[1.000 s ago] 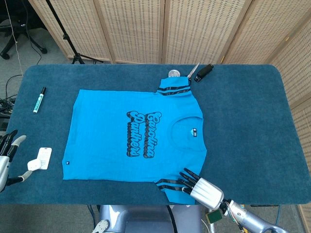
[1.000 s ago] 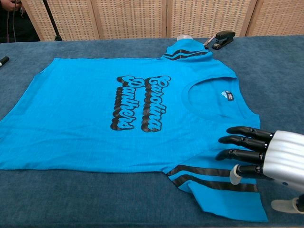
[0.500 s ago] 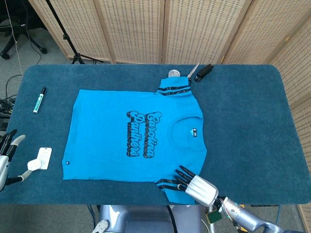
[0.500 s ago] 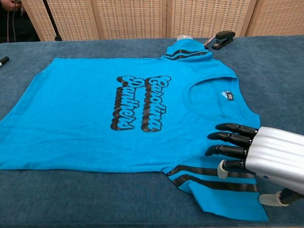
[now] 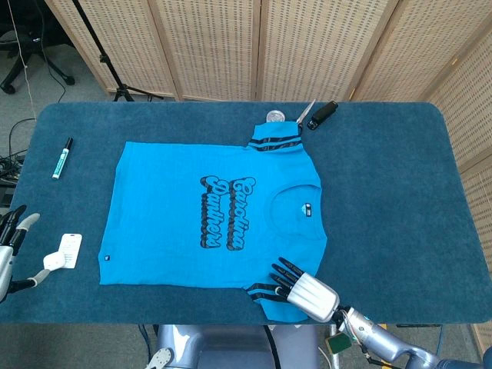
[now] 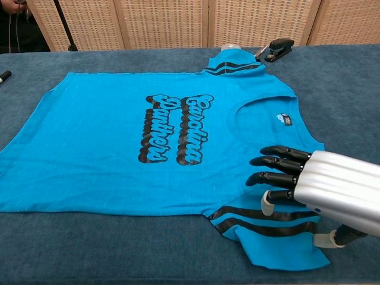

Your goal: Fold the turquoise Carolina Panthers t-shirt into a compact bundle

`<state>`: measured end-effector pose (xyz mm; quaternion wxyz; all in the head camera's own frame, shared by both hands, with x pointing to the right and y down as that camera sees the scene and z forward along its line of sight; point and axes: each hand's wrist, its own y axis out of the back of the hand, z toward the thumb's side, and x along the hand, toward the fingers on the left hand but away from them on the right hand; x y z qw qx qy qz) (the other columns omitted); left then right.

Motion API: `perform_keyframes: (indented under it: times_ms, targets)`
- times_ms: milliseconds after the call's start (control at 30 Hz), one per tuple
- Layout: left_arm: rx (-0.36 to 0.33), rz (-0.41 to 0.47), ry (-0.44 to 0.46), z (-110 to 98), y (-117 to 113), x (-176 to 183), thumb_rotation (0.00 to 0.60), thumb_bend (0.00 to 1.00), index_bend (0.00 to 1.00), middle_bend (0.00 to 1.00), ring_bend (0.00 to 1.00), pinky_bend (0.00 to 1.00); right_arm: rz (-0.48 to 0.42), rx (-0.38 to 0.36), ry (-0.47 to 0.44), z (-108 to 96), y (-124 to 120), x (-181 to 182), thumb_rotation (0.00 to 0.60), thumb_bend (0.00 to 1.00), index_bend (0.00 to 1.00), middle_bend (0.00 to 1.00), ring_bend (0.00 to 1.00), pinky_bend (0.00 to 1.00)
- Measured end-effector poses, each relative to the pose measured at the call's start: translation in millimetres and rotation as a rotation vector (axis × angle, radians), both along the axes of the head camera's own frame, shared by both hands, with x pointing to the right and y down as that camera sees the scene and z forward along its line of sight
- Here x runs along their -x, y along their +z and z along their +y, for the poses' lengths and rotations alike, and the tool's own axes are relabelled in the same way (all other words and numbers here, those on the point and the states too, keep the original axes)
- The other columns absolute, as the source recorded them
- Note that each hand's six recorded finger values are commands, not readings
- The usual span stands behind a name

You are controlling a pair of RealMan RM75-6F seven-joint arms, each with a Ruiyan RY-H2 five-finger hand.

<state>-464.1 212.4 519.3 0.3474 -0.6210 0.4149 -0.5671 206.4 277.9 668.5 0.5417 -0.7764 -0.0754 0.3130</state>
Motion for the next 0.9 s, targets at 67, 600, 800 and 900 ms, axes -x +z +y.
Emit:
perform_keyframes:
  times_ms: [67,600,800,900]
  targets:
    - [0.001,0.000,0.001,0.0,0.1,-0.2,0.600,0.00,0.00,0.00,0.00,0.00,-0.001,-0.001,0.003,-1.3,0.5,0.2,0.600,0.16,0.38,0.19,0.00,0.00]
    - [0.005,-0.001,0.002,0.6,1.4,-0.4,0.600,0.00,0.00,0.00,0.00,0.00,-0.004,0.007,-0.002,1.9,2.1,-0.1,0.600,0.47,0.48,0.19,0.00,0.00]
    - [0.011,-0.002,0.013,2.0,4.2,-0.7,0.600,0.00,0.00,0.00,0.00,0.00,-0.026,0.021,0.002,2.9,0.1,-1.1,0.600,0.37,0.54,0.20,0.00,0.00]
    - [-0.004,0.028,0.039,2.6,4.7,-4.1,0.600,0.00,0.00,0.00,0.00,0.00,-0.047,0.035,0.005,3.7,-0.9,-1.0,0.600,0.36,0.55,0.20,0.00,0.00]
